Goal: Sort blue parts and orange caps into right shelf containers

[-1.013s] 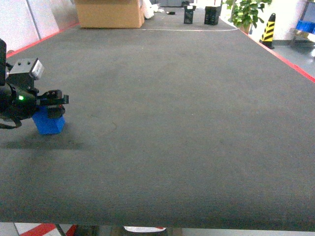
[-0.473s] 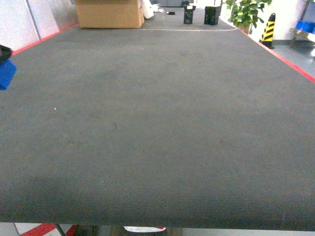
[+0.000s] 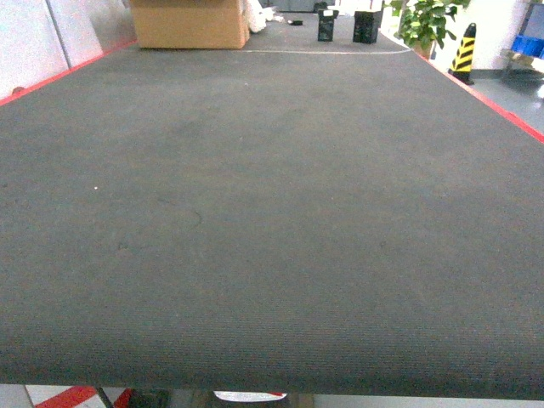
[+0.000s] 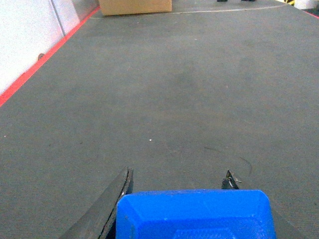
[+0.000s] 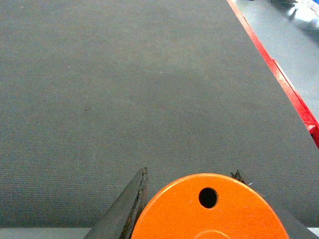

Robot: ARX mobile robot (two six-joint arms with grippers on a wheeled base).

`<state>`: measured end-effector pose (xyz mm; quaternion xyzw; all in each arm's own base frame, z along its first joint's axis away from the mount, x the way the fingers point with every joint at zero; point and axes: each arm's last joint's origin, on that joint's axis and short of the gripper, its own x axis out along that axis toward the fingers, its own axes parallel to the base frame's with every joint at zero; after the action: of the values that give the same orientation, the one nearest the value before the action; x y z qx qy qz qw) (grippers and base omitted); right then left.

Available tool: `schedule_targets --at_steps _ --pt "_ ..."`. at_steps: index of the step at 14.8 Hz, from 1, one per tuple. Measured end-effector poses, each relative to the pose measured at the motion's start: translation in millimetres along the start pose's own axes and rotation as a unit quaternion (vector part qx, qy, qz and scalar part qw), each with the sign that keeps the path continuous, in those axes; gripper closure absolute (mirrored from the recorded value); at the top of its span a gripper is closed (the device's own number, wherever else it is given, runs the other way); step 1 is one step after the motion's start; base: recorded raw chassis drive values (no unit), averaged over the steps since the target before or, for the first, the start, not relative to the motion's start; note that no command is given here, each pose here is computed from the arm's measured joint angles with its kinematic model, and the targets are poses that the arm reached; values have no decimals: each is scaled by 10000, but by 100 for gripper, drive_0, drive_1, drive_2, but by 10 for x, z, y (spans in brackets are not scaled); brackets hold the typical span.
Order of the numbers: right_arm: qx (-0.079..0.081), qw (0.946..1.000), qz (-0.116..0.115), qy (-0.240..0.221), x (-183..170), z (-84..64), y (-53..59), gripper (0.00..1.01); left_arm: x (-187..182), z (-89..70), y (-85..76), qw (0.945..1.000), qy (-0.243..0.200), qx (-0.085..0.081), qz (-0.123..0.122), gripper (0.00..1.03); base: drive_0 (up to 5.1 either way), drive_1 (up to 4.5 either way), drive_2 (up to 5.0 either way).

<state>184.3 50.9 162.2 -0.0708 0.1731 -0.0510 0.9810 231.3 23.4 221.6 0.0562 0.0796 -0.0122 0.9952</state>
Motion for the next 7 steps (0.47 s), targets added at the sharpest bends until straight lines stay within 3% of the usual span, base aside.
schedule_targets --at_steps 7 --pt "0 10000 0 0 0 0 0 59 0 0 0 10000 0 6 0 58 0 0 0"
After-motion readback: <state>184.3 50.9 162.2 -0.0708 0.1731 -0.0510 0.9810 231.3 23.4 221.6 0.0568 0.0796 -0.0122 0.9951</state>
